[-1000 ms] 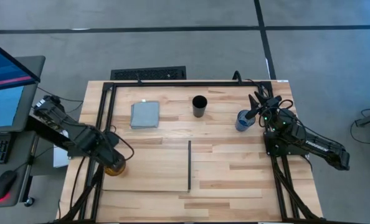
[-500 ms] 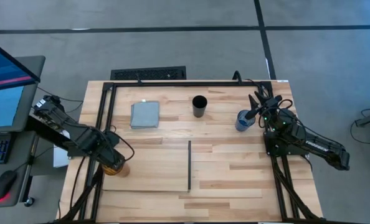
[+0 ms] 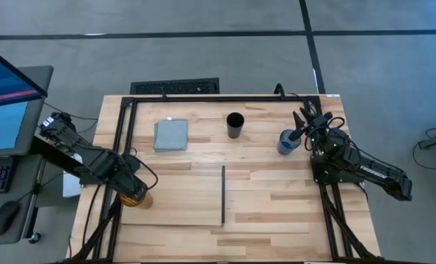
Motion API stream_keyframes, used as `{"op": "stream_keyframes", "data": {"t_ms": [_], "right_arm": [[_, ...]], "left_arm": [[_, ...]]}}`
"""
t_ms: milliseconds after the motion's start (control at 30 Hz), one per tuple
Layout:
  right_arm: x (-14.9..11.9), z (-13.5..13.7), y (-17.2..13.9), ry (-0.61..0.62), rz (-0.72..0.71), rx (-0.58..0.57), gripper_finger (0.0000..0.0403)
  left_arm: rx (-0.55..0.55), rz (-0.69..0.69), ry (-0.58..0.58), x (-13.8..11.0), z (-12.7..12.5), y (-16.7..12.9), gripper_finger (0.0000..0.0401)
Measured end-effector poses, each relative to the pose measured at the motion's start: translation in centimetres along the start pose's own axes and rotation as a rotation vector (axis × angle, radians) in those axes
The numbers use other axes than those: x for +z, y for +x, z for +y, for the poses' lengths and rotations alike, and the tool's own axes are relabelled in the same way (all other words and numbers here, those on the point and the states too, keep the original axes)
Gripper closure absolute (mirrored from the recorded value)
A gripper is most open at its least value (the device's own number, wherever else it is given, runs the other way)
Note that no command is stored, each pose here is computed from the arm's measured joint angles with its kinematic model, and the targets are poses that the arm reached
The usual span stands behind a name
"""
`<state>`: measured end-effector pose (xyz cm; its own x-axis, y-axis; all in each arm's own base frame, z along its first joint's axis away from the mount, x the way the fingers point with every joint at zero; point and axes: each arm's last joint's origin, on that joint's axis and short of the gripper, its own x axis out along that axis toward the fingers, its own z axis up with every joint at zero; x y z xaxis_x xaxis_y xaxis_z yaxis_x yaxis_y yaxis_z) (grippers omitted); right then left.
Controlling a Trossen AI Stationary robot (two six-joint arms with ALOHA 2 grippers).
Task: Stack small to large cups/mugs on shelf
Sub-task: Put the brown cup on the shelf, then put the black cup on the shelf
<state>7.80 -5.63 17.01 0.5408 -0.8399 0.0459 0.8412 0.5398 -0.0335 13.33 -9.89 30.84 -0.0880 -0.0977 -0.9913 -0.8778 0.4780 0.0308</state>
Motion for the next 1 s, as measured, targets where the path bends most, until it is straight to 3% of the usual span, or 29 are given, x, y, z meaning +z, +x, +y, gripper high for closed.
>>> {"op": "stream_keyframes", "data": {"t_ms": [267, 433, 700, 900, 1000], "right_arm": [[0.0, 0.0, 0.0, 0.0, 0.0, 0.0, 0.0221], [0.0, 0.0, 0.0, 0.001, 0.0, 0.0, 0.0221], [0.0, 0.0, 0.0, 0.007, 0.0, 0.0, 0.0221], [0.0, 0.0, 0.0, 0.01, 0.0, 0.001, 0.0221], [0.1, 0.1, 0.0, 0.129, -0.005, 0.018, 0.0221]], "left_arm": [[-0.004, 0.035, 0.002, -0.1, 0.1, -0.1, 0.0259], [-0.078, 0.016, 0.039, -0.3, 0.0, -1.8, 0.0233], [-0.268, -0.117, 0.044, -0.3, 0.7, -5.9, 0.0227], [-0.35, -0.157, -0.004, 0.0, 2.6, -6.9, 0.0227], [-0.383, -0.236, -0.006, 0.2, 3.2, -7.2, 0.0227]]}}
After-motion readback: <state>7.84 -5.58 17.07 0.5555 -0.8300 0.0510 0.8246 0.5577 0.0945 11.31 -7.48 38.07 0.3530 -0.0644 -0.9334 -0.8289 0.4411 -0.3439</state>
